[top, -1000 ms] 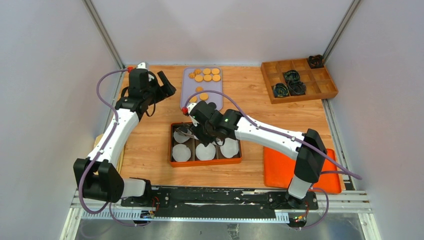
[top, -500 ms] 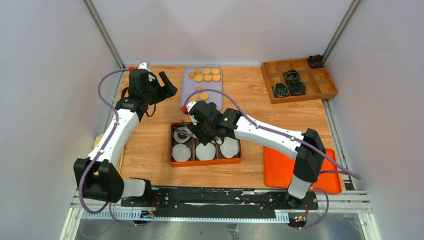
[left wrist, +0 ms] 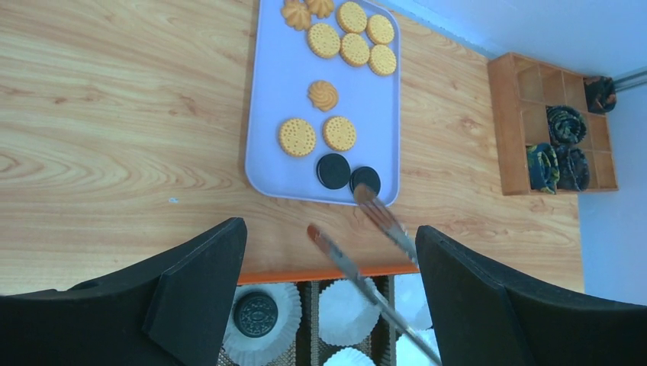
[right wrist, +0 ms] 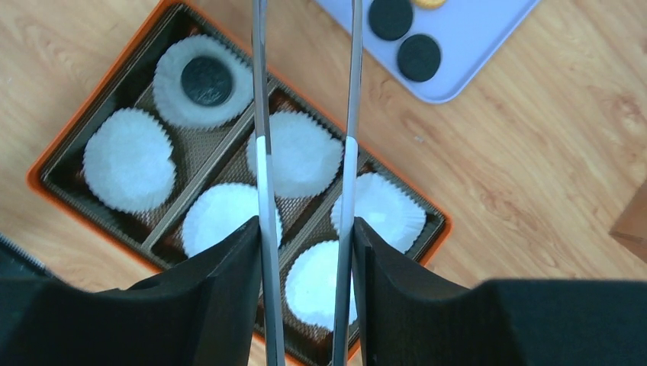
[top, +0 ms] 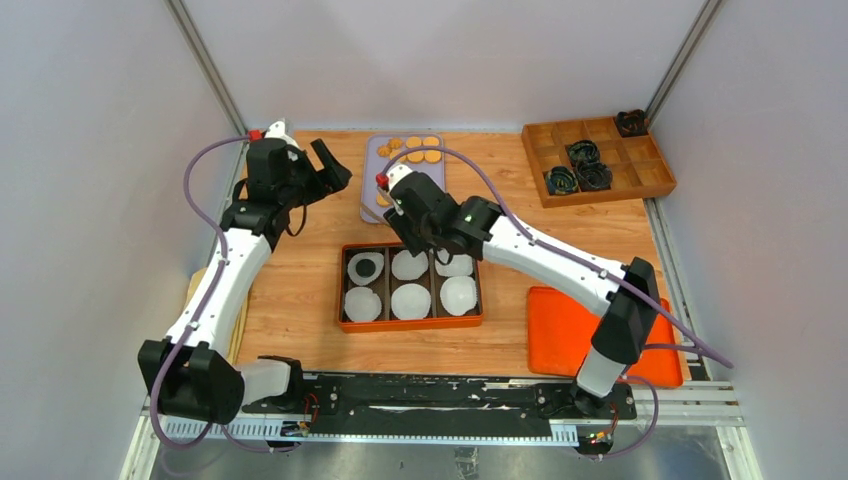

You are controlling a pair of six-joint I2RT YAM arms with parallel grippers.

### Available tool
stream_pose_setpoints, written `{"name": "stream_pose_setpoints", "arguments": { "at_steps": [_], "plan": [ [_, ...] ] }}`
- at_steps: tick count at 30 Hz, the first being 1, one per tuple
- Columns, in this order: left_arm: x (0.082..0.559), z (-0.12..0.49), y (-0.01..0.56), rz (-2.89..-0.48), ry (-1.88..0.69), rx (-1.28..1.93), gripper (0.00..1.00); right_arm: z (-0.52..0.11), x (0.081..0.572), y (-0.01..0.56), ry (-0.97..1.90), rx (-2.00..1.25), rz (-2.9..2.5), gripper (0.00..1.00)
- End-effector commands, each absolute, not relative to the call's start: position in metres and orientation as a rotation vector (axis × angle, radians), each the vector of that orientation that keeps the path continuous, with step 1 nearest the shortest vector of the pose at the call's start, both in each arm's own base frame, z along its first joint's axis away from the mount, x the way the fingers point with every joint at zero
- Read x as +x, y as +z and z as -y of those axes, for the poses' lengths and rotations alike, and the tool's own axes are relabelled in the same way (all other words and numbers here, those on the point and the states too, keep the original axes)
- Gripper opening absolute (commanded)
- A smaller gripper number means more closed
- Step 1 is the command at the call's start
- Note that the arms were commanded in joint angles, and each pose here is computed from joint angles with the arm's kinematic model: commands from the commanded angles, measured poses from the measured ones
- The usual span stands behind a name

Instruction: Pack the cookies

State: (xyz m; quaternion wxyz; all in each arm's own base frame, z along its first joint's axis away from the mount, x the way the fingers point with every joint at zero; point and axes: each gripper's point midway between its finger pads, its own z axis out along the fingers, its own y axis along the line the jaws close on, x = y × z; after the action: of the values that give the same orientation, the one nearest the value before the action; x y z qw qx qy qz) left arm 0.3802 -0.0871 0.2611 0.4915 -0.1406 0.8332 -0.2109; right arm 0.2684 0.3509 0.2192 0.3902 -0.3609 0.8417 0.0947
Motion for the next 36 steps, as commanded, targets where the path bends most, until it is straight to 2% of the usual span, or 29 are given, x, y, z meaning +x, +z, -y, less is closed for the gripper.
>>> {"name": "stream_pose_setpoints", "arguments": {
  "at_steps": [1, 11, 28, 30, 34, 36],
  "plan": [
    [0.377, 0.083, 0.271, -2.001, -0.490, -0.320, 0.90, -0.355, 0.311, 0.228, 0.195, -0.841, -2.104, 0.49],
    [0.377, 0.079, 0.266, -2.017, -0.456, -0.324, 0.90, -0.363, 0.370, 0.182, 0.181, -0.781, -2.195, 0.51],
    [0.380, 0.077, 0.259, -2.033, -0.435, -0.335, 0.90, -0.371, 0.392, 0.130, 0.243, -0.757, -2.302, 0.48],
    [0.380, 0.077, 0.259, -2.034, -0.435, -0.335, 0.90, -0.370, 0.394, 0.128, 0.242, -0.738, -2.311, 0.45],
    [0.380, 0.077, 0.258, -2.037, -0.438, -0.337, 0.90, -0.365, 0.396, 0.131, 0.242, -0.717, -2.314, 0.19],
    [0.379, 0.077, 0.260, -2.031, -0.440, -0.334, 0.90, -0.363, 0.395, 0.137, 0.244, -0.718, -2.302, 0.09]
  ]
}}
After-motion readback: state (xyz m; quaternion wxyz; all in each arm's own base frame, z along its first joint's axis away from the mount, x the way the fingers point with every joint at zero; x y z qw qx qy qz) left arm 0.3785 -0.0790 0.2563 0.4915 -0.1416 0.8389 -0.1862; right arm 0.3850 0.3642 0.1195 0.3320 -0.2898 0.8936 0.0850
